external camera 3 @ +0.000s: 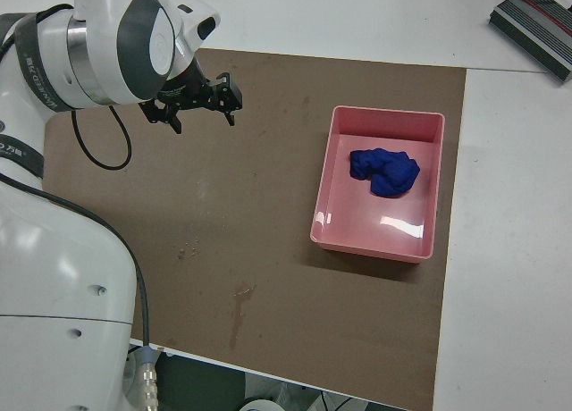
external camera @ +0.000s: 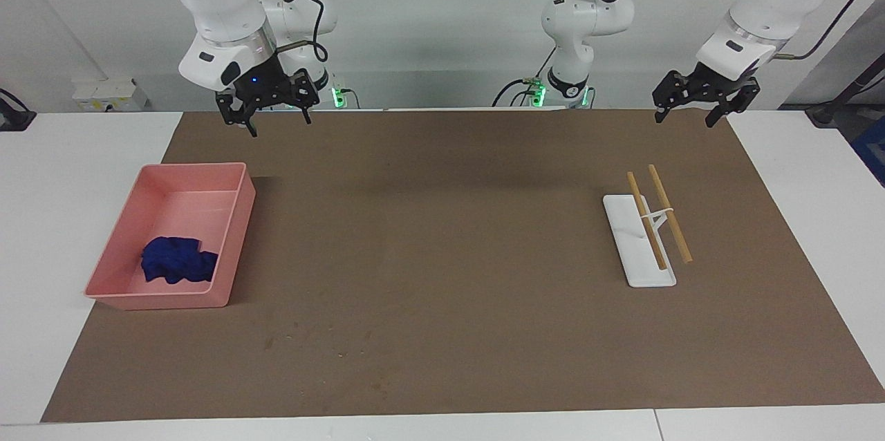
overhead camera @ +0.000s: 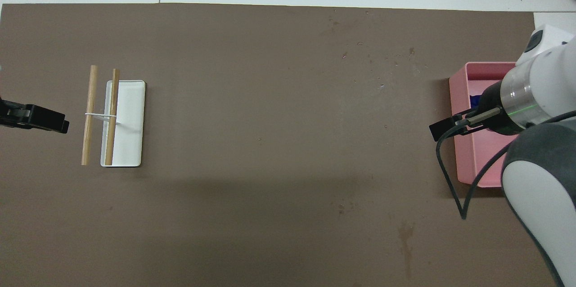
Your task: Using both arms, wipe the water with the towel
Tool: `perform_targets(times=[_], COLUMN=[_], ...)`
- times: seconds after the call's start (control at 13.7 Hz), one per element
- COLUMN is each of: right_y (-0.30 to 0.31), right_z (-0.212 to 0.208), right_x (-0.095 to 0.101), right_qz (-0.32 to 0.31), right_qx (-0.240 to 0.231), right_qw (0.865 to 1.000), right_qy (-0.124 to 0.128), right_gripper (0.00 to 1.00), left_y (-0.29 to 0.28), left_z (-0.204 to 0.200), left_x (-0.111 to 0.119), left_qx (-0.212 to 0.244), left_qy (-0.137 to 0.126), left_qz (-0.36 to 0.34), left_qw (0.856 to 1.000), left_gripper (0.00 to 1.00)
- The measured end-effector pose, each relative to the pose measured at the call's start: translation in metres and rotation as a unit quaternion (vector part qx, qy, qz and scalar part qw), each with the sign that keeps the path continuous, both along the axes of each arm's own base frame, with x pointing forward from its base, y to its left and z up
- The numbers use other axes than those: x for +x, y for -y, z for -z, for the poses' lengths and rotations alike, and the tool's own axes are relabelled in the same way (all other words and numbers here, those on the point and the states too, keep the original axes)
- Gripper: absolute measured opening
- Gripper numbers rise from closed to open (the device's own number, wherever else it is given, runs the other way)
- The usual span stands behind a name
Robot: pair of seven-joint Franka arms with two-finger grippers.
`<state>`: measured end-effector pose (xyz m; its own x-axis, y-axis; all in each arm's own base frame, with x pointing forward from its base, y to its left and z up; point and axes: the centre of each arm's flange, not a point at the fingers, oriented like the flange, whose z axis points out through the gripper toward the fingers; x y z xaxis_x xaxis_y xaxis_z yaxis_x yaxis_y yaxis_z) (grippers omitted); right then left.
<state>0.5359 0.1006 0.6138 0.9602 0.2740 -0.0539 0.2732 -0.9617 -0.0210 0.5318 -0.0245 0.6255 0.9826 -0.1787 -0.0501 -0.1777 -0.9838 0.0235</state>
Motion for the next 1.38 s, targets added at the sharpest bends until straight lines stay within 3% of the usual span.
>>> perform_targets(times=[0.22,1.09,1.38], right_y=[0.003,0.02,0.019], right_z=[0.006,-0.002,0.001], right_x=[-0.003,0.007,0.007], right_qz=[0.003,0.021,0.025], right_qx=[-0.002,-0.011,-0.01], right_qw=[1.0,0.998,0.998], right_qy=[0.001,0.052,0.051], right_gripper=[1.0,1.0,1.0], left_y=[0.0,0.0,0.0], left_z=[0.0,0.0,0.0], left_x=[0.0,0.0,0.0], left_qx=[0.0,0.0,0.0], left_qy=[0.0,0.0,0.0], left_qz=[0.0,0.0,0.0], left_qw=[1.0,1.0,1.0], left_gripper=[1.0,1.0,1.0])
